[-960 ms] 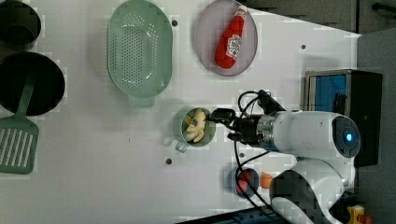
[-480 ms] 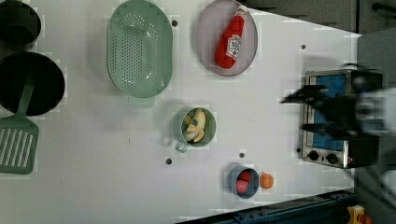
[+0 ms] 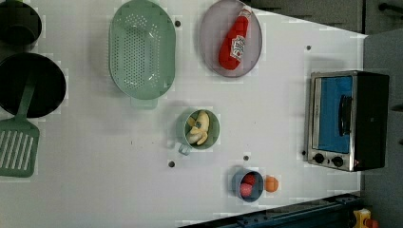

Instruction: Pick Banana and place it in mug.

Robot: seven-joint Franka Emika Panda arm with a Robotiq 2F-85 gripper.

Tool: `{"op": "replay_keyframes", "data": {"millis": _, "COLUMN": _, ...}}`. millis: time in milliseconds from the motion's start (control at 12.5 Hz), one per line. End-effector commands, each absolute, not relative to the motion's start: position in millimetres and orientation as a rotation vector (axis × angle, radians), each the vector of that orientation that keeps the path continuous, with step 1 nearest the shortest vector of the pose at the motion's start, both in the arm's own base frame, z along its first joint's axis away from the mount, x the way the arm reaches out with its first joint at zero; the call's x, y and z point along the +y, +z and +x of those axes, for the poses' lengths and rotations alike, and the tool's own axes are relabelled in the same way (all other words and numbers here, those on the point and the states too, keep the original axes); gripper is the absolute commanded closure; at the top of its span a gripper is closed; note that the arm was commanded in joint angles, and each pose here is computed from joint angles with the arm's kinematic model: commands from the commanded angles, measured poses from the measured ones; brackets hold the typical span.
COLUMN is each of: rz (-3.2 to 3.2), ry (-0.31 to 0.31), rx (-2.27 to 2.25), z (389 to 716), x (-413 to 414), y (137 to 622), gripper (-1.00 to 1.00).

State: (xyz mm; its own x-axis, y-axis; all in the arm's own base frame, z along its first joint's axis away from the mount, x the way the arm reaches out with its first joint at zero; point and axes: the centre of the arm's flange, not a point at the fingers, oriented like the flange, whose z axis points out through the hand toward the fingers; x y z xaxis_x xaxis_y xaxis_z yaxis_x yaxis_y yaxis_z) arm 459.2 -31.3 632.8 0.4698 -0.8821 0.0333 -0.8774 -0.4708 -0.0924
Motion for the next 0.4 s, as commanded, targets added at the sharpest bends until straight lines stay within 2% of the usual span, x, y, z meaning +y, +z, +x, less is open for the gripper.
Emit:
{"op": "replay_keyframes", "data": {"millis": 80, "rz": -2.746, "ry": 0.040, "rx": 1.526, "z": 464.3, "x": -36.3, "y": 602.3, "gripper": -1.00}}
{"op": "replay_keyframes", "data": {"millis": 400, "rz": -2.757, "ry": 0.046, "rx": 1.516, "z": 472.8, "x": -33.6, "y": 593.0, "gripper": -1.00}}
